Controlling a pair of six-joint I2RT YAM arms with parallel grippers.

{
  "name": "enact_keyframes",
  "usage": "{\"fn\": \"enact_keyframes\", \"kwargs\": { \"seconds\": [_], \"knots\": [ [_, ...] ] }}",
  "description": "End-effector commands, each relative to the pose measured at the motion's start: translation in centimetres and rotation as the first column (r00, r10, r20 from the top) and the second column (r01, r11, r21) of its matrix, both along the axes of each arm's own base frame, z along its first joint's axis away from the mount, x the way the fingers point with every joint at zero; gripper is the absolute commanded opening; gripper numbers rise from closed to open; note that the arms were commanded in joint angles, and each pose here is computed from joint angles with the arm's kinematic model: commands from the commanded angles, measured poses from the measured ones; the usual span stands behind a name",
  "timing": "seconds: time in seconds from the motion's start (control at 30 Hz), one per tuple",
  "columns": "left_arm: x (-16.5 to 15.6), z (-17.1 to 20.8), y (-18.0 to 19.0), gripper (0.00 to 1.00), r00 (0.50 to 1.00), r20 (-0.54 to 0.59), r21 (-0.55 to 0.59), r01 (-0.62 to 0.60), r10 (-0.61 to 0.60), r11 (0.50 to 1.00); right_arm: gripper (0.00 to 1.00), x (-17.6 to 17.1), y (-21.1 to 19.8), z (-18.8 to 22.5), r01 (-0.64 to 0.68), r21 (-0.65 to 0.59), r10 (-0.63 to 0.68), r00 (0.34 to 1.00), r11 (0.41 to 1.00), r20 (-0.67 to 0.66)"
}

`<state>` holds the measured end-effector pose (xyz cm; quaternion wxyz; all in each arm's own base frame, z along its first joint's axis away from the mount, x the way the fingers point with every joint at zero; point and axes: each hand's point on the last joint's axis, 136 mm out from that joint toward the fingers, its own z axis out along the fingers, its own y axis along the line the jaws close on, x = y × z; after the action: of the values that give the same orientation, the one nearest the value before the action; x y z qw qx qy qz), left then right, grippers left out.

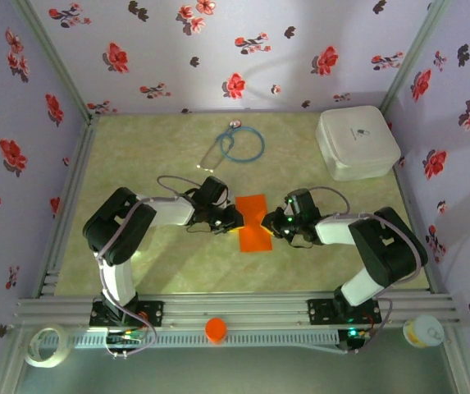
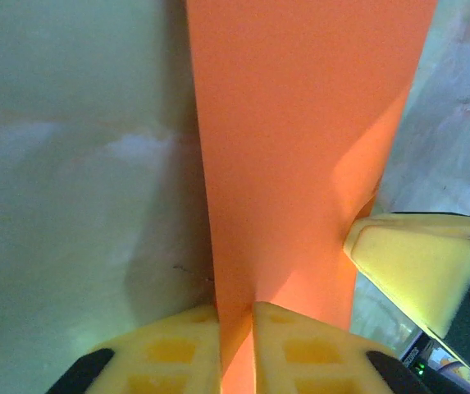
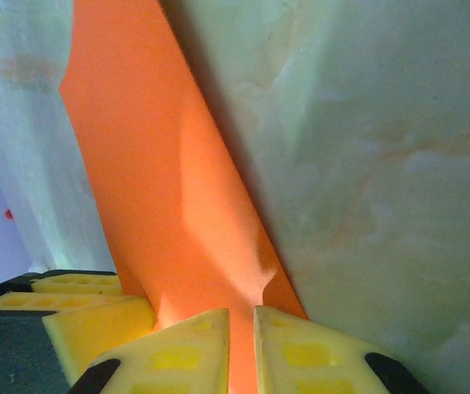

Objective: Fold a paper plane with a square sheet of paper (pick it up from the middle)
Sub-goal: Third fold the triangle at the center of the table.

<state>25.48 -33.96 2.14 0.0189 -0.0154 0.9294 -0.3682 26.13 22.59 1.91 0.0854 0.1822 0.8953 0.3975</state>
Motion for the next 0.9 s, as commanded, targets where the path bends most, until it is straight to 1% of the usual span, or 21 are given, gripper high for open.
{"fn": "enact_keyframes", "kwargs": {
  "seconds": [0.0, 0.13, 0.2, 0.23, 0.3, 0.4, 0.47, 0.57, 0.63, 0.7, 0.77, 0.87],
  "knots": [
    [0.3, 0.8, 0.7, 0.13, 0.999, 0.018, -0.007, -0.032, 0.032, 0.999, 0.21, -1.7, -0.5, -1.0, -0.006, -0.015, 0.005, 0.999, 1.0, -0.048],
    [0.5, 1.5, 1.1, 0.07, 0.998, 0.032, -0.018, -0.046, 0.047, 0.999, 0.28, -1.1, -0.4, 0.8, -0.012, -0.004, 0.012, 1.0, 1.0, 0.02],
    [0.4, 1.8, 1.3, 0.07, 0.998, 0.031, -0.027, -0.048, 0.049, 0.999, 0.33, -0.7, -0.9, 1.8, 0.011, -0.026, -0.009, 0.997, 1.0, 0.071],
    [0.3, 1.8, 1.5, 0.07, 0.998, 0.029, -0.029, -0.051, 0.052, 0.998, 0.35, -0.6, -1.4, 2.3, 0.027, -0.047, -0.022, 0.994, 0.998, 0.103],
    [0.1, 1.9, 1.8, 0.06, 0.998, 0.016, -0.039, -0.057, 0.058, 0.998, 0.38, -0.7, -2.0, 3.5, 0.028, -0.1, -0.008, 0.982, 0.995, 0.188],
    [-0.1, 2.1, 1.9, 0.05, 0.998, 0.006, -0.063, -0.055, 0.055, 0.997, 0.41, -1.0, -3.0, 5.1, 0.021, -0.222, 0.05, 0.951, 0.975, 0.306],
    [-0.2, 2.3, 1.8, 0.05, 0.999, -0.001, -0.072, -0.048, 0.048, 0.996, 0.43, -1.4, -3.0, 5.9, -0.007, -0.261, 0.103, 0.928, 0.965, 0.358],
    [-0.2, 2.3, 2.1, 0.04, 0.999, -0.009, -0.072, -0.054, 0.054, 0.996, 0.45, -2.4, -1.9, 6.4, -0.097, -0.326, 0.235, 0.879, 0.94, 0.415],
    [-0.2, 2.2, 2.4, 0.03, 0.998, -0.019, -0.07, -0.066, 0.065, 0.995, 0.51, -3.2, -0.7, 6.3, -0.161, -0.343, 0.31, 0.842, 0.926, 0.442],
    [-0.2, 2.3, 2.5, 0.03, 0.997, -0.021, -0.07, -0.069, 0.068, 0.995, 0.54, -3.9, 0.5, 6.0, -0.207, -0.346, 0.36, 0.806, 0.915, 0.469],
    [-0.3, 2.4, 2.7, 0.03, 0.997, -0.023, -0.069, -0.069, 0.067, 0.995, 0.56, -4.2, 1.5, 6.0, -0.23, -0.394, 0.416, 0.763, 0.89, 0.495],
    [-0.4, 2.7, 2.8, 0.03, 0.998, -0.031, -0.072, -0.063, 0.061, 0.995, 0.57, -5.2, 3.4, 6.3, -0.266, -0.512, 0.546, 0.642, 0.817, 0.538]
  ]
}}
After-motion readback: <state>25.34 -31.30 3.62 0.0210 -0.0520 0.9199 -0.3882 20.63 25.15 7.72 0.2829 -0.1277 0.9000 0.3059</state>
